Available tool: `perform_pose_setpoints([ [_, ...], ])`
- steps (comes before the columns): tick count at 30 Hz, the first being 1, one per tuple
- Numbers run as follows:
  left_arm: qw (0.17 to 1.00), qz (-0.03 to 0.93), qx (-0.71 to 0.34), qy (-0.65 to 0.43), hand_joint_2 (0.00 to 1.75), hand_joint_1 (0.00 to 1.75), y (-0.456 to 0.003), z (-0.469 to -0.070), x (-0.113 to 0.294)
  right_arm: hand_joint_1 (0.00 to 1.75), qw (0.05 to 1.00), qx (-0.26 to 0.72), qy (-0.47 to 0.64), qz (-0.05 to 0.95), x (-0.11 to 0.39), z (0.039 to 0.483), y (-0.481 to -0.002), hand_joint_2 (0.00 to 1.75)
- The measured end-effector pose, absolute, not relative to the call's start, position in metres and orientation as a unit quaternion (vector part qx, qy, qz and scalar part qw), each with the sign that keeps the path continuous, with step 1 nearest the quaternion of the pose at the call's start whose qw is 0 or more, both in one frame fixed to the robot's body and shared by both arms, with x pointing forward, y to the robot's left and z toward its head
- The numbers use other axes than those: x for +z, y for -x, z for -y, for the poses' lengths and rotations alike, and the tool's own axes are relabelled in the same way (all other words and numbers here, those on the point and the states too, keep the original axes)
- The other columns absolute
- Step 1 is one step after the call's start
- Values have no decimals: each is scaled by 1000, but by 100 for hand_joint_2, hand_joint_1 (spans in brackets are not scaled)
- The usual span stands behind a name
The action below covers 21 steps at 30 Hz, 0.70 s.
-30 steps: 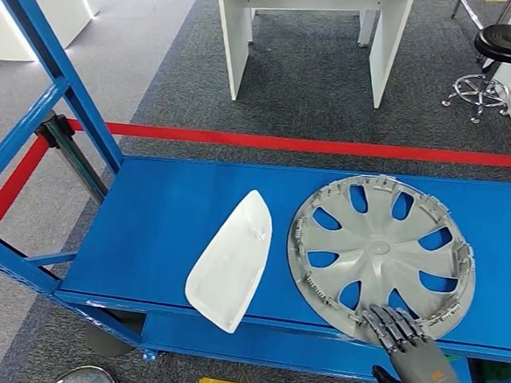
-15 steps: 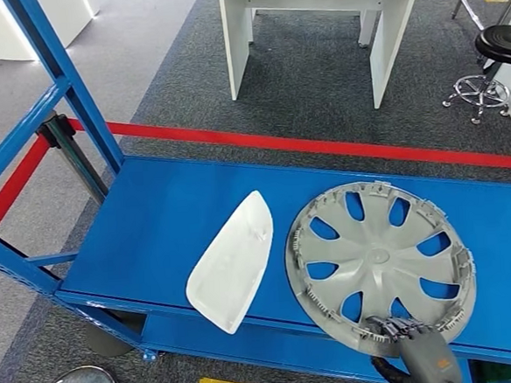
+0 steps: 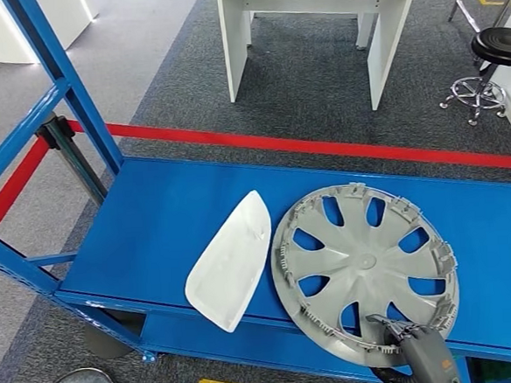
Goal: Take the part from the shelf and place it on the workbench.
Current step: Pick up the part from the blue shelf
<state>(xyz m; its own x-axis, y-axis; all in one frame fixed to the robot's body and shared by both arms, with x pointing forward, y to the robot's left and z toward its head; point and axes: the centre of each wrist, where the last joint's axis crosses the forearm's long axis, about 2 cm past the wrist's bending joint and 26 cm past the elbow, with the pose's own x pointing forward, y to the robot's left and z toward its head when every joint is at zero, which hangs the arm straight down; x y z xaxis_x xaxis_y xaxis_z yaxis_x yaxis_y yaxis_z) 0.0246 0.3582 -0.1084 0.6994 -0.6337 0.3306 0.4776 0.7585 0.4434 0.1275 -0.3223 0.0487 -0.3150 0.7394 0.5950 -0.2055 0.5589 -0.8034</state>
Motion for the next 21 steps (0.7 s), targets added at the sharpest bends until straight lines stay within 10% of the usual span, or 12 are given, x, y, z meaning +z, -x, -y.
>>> perform_pose_setpoints([
  [21, 911, 236, -296, -164, 175, 0, -21, -355, -109, 175, 564, 290, 127, 762, 62, 303, -126, 175],
])
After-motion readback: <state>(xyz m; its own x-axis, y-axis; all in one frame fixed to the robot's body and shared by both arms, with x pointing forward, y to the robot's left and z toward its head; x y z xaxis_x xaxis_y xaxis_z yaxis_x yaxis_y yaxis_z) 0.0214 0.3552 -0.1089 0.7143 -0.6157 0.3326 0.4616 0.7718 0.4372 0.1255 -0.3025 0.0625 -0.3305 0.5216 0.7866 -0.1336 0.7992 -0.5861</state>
